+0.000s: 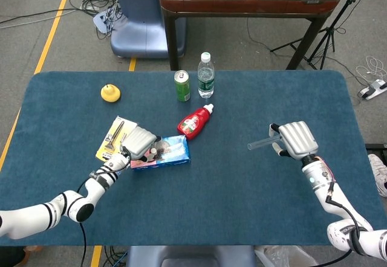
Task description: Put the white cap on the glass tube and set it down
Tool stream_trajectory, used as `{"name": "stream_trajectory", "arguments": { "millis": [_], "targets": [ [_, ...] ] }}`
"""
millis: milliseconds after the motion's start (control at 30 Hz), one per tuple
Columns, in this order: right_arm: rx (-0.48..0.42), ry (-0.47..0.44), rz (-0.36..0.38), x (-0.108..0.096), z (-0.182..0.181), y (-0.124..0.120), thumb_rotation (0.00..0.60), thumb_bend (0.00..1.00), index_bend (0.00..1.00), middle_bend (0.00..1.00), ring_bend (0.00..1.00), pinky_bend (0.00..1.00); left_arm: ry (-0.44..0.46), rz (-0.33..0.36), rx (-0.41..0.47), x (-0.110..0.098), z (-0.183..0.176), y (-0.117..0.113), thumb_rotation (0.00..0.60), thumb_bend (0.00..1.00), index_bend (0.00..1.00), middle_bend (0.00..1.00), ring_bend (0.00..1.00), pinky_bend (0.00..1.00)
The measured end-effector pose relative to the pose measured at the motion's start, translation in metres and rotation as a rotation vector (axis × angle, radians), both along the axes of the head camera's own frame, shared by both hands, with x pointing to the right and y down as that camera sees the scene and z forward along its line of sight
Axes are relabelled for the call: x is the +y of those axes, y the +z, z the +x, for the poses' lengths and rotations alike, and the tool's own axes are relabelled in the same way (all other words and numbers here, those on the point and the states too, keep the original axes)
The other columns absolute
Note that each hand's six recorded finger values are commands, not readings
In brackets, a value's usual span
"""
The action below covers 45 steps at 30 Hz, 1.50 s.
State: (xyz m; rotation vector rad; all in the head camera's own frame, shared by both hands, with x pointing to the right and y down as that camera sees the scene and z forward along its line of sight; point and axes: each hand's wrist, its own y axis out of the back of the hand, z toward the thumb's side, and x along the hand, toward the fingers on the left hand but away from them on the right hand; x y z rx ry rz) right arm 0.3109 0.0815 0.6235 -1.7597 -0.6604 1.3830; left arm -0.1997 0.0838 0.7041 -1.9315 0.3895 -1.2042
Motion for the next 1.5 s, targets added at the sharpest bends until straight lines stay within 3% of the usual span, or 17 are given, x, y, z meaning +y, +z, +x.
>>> {"name": "stream_trajectory", "arguments": {
  "millis": [500, 833, 1033, 1167, 1500],
  "targets": [
    [-0.068, 0.017, 0.000, -0.001, -0.010, 0.002, 0.600, 0.41, 0.88, 1.00, 1.00, 1.00, -0.103, 0.043, 0.063, -0.022, -0.028, -0.037, 0.600, 0.28, 0.54, 0.97, 1.00, 1.00],
    [-0.273, 0.064, -0.087, 0.005, -0.059, 0.029, 0.600, 0.46, 0.89, 1.00, 1.00, 1.00, -0.159, 0.146, 0.191, -0.038, -0.033, -0.113, 0.600, 0.28, 0.56, 0.97, 1.00, 1.00],
    [-0.399, 0.096, -0.134, 0.010, -0.093, 0.045, 0.600, 0.48, 0.89, 1.00, 1.00, 1.00, -0.156, 0.175, 0.285, -0.032, -0.021, -0.150, 0.600, 0.28, 0.57, 0.97, 1.00, 1.00],
    [-0.486, 0.125, -0.156, 0.013, -0.115, 0.054, 0.600, 0.49, 0.89, 1.00, 1.00, 1.00, -0.132, 0.173, 0.328, -0.026, -0.005, -0.160, 0.600, 0.28, 0.57, 0.97, 1.00, 1.00],
    [-0.670, 0.195, -0.159, 0.016, -0.150, 0.060, 0.600, 0.49, 0.89, 1.00, 1.00, 1.00, -0.060, 0.182, 0.368, -0.022, 0.041, -0.158, 0.600, 0.28, 0.57, 0.97, 1.00, 1.00]
  ]
}}
